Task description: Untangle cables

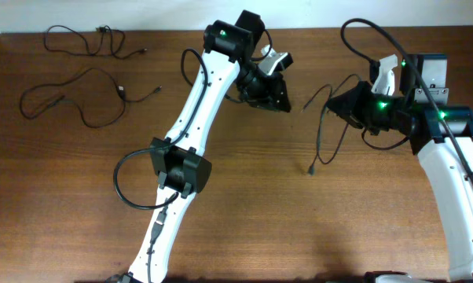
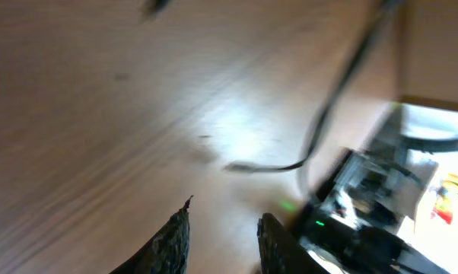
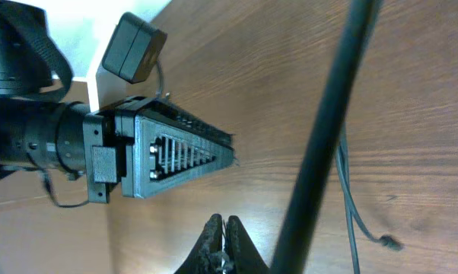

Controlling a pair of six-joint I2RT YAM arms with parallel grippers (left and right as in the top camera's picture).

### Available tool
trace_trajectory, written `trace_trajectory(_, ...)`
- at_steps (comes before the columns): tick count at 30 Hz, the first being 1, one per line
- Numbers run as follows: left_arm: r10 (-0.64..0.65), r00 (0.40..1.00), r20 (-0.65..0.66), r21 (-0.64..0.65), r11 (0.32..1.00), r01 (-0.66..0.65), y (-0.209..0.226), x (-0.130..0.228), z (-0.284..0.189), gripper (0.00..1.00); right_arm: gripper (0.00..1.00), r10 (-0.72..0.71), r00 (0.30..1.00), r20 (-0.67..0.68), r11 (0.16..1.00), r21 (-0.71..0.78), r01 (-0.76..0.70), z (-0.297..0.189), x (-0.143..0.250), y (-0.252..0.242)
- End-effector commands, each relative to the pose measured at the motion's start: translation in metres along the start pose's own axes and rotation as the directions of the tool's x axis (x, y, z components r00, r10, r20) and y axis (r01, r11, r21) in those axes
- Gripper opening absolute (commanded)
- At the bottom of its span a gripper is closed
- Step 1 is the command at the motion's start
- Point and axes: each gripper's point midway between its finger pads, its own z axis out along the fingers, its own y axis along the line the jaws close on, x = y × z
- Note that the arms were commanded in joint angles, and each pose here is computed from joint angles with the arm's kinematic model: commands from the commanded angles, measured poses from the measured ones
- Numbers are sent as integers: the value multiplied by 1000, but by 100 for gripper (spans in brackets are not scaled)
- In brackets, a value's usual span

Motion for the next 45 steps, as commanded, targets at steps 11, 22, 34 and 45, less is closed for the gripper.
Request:
trace_trajectory(11,230,972,49,238,942,-235,-96,2,14,39,4,140,987,-73,960,-233,-154,-12,-2,52)
trace_trajectory(22,180,981,66,-235,959,-160,-20,-22,23,33,4,136,984,-117,915,-367,-170,-22,-6,83)
trace_trajectory(34,-35,972,231,-745,636,200,120,-23,-79,24,4,138,984,110,973,-199,-115,-42,-36,32)
trace_trajectory(45,-134,903,407,-790,445,422,164,-13,-131,17,4,195,929,313,921,269,-283,-56,-36,-67)
